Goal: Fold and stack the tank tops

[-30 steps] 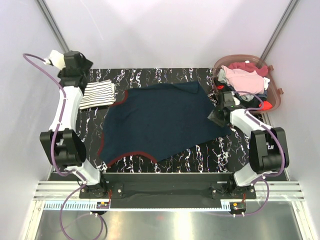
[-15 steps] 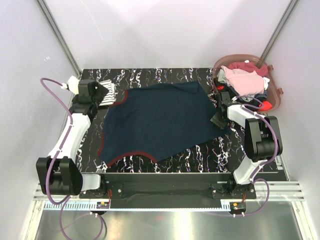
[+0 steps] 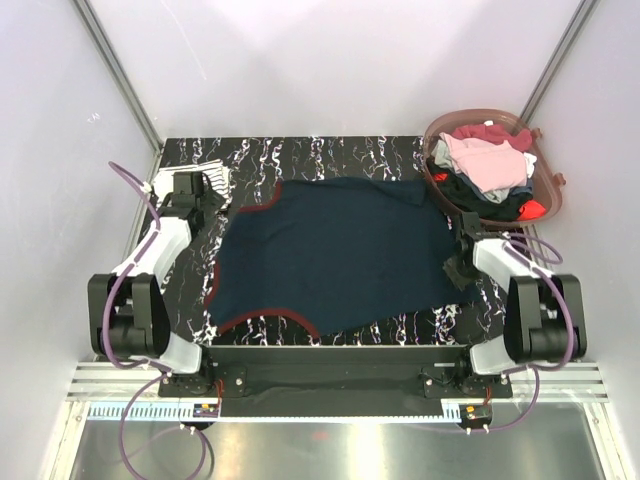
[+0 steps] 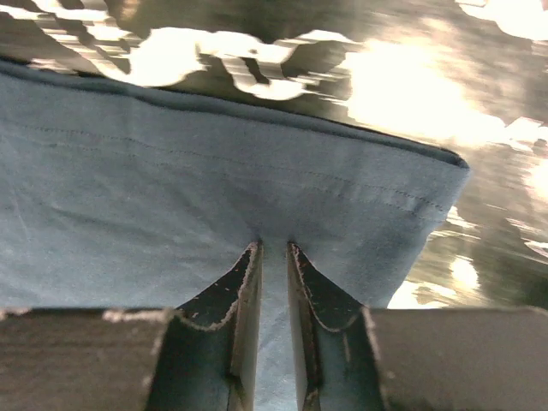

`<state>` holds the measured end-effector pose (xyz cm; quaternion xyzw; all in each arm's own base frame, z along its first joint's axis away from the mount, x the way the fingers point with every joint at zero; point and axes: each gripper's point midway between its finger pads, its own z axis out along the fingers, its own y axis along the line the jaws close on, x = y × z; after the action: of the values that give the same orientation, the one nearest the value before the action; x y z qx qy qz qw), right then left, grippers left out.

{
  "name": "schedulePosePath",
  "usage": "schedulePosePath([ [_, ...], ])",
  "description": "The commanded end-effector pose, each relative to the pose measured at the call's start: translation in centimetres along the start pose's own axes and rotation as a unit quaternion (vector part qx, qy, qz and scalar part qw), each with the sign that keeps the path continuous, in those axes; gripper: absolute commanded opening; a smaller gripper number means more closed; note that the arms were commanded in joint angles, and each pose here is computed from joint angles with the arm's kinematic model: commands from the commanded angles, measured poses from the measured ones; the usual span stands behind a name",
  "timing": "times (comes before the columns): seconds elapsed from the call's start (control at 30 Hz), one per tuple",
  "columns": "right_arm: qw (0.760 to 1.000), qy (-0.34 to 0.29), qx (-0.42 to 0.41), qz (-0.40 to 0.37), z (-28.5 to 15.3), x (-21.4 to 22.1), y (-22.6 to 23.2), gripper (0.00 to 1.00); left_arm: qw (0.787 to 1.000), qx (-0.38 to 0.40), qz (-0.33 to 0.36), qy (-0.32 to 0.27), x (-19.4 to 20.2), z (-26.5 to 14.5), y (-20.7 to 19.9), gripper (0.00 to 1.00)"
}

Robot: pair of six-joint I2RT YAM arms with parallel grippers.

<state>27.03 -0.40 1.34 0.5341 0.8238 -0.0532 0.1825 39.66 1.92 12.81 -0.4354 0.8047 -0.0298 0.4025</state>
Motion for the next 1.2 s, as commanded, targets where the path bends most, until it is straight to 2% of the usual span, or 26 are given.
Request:
schedulePosePath([
  [0.0, 0.999, -0.033, 0.008, 0.025, -0.9, -1.0, -1.8, 0.25, 1.0, 0.02, -0.015, 0.003, -0.4, 0.6, -1.2, 0.89],
  [0.17, 0.996, -0.062, 0.016, 0.058, -1.9, -1.9, -3.1, 0.26, 1.0, 0.007, -0.007, 0.008, -0.4, 1.8, -0.1, 0.88],
  [0.27, 0.993, -0.083, -0.003, 0.087, -2.8, -3.0, -3.5, 0.32, 1.0, -0.001, -0.004, 0.023, 0.5, 2.7, 0.1, 0.87],
  [0.33, 0.991, -0.1, -0.029, 0.079, -3.7, -4.1, -2.2, 0.33, 0.999, -0.003, -0.004, 0.032, 1.0, 3.2, 0.2, 0.85],
  [0.4, 0.992, -0.112, -0.056, 0.033, -5.2, -5.2, -1.0, 0.33, 0.999, -0.004, -0.001, 0.04, 1.5, 3.5, 0.4, 0.84],
  [0.43, 0.987, -0.122, -0.1, 0.015, -6.2, -6.0, 1.0, 0.34, 0.999, -0.005, 0.001, 0.043, 1.8, 3.6, 0.5, 0.83],
  [0.47, 0.982, -0.116, -0.143, -0.043, -7.2, -5.9, 2.6, 0.35, 0.999, -0.007, 0.001, 0.049, 2.2, 3.9, 0.7, 0.83],
  [0.53, 0.96, -0.129, -0.234, -0.078, -9.5, -6.3, 5.8, 0.42, 0.998, 0.0, -0.002, 0.059, 3.1, 4.2, 0.9, 0.82],
  [0.57, 0.946, -0.109, -0.283, -0.117, -10.6, -5.1, 7.2, 0.47, 0.998, 0.0, -0.004, 0.065, 3.5, 4.4, 1.2, 0.82],
  [0.63, 0.923, -0.105, -0.343, -0.143, -12.4, -4.5, 9.3, 0.57, 0.996, 0.006, -0.006, 0.084, 4.7, 4.7, 1.5, 0.82],
  [0.67, 0.904, -0.091, -0.379, -0.178, -13.7, -3.3, 10.6, 0.61, 0.996, 0.004, -0.005, 0.093, 5.2, 4.9, 1.9, 0.82],
  [0.7, 0.894, -0.079, -0.39, -0.206, -13.8, -1.8, 11.9, 0.64, 0.995, 0.013, -0.007, 0.097, 5.3, 4.9, 1.8, 0.82],
  [0.73, 0.891, -0.071, -0.389, -0.224, -14.0, -0.9, 12.4, 0.64, 0.994, 0.011, -0.007, 0.106, 6.1, 5.0, 2.6, 0.82],
  [0.83, 0.856, -0.053, -0.42, -0.295, -15.7, 2.8, 16.2, 0.64, 0.993, 0.037, -0.012, 0.112, 7.0, 4.6, 2.9, 0.83],
  [0.9, 0.839, -0.006, -0.43, -0.333, -14.7, 5.9, 17.8, 0.63, 0.993, 0.043, -0.011, 0.11, 7.3, 4.5, 3.2, 0.83],
  [0.93, 0.826, 0.004, -0.445, -0.346, -15.8, 7.3, 19.2, 0.63, 0.993, 0.04, -0.01, 0.112, 7.6, 4.4, 3.7, 0.84],
  [1.0, 0.817, 0.032, -0.436, -0.376, -14.3, 10.0, 20.1, 0.61, 0.992, 0.046, -0.007, 0.12, 7.9, 4.3, 3.7, 0.84],
  [1.03, 0.807, 0.035, -0.445, -0.388, -15.2, 11.1, 21.1, 0.6, 0.991, 0.047, -0.005, 0.126, 8.3, 4.3, 3.9, 0.84],
  [1.17, 0.798, 0.082, -0.427, -0.417, -12.6, 15.0, 21.9, 0.56, 0.986, 0.072, -0.011, 0.149, 9.3, 4.0, 4.1, 0.82],
])
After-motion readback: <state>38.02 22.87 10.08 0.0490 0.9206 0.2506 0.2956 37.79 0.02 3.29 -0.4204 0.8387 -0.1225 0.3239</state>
